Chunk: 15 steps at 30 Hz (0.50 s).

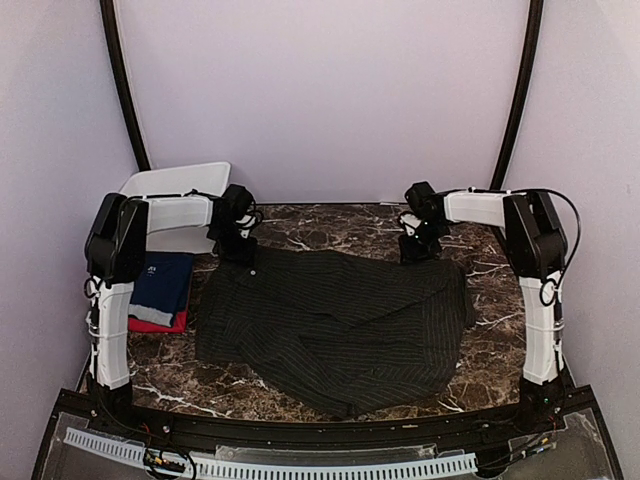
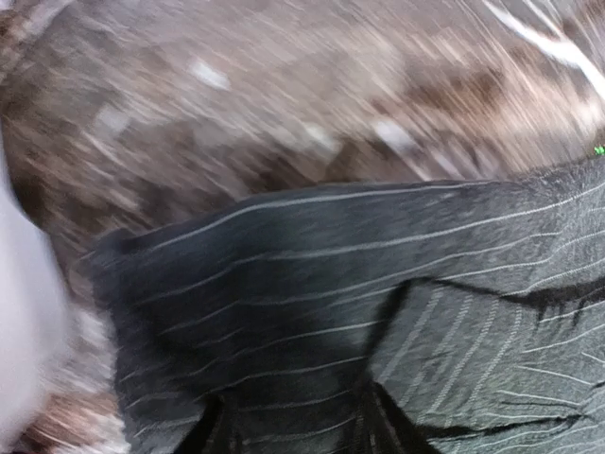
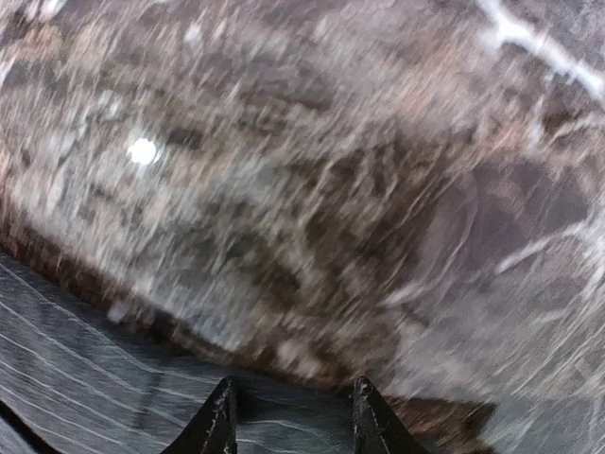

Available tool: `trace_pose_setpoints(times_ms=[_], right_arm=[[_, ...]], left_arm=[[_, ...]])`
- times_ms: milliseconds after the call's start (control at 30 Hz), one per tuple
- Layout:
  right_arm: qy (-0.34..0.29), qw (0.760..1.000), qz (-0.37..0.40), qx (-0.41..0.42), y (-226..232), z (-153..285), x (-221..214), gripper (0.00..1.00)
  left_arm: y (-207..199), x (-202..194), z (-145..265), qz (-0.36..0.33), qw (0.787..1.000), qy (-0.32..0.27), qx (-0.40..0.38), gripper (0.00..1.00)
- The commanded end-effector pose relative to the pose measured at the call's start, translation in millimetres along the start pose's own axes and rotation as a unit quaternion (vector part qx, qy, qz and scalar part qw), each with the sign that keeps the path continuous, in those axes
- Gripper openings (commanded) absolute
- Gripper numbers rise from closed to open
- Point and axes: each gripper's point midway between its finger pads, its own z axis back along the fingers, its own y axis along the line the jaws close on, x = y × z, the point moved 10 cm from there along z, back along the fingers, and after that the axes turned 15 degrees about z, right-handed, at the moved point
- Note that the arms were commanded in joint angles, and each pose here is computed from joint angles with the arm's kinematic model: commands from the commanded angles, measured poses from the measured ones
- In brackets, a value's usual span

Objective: Fold and stack the mixed laundry pile
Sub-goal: Move the 1/3-folded shirt to the center of the board.

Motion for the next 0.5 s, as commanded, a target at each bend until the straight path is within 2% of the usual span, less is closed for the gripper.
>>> trace_pose_setpoints(times_ms=[0, 100, 133, 233, 333, 467], right_arm=[[-0.019, 0.999, 0.013, -0.031, -21.9, 19.4, 22.6, 0.40], [-0.036, 0.998, 0.018, -0.041, -26.1, 44.5, 34.1, 0.40], [-0.055, 0.998, 0.019, -0.034, -23.1, 61.6, 35.8, 0.40], [-0.092, 0.995, 0.020, 0.022, -1.5, 88.2, 17.2, 0.42], [-0.101, 0.993, 0.017, 0.060, 26.1, 102.4, -9.3, 0.41], [-0.062, 0.996, 0.013, 0.065, 48.2, 90.8, -40.7, 0.39]], left_arm=[[-0.8, 22.5, 34.6, -0.002, 1.000, -0.023, -0.004, 0.46], [-13.1, 24.6, 78.5, -0.014, 0.997, -0.064, -0.045, 0.50], [-18.1, 17.8, 81.8, -0.022, 0.996, -0.065, -0.055, 0.51], [-25.9, 4.0, 113.7, -0.037, 0.992, -0.095, -0.077, 0.52], [-35.5, -24.2, 113.1, -0.058, 0.991, -0.071, -0.098, 0.52], [-44.5, -53.7, 105.0, -0.074, 0.990, -0.046, -0.107, 0.52]])
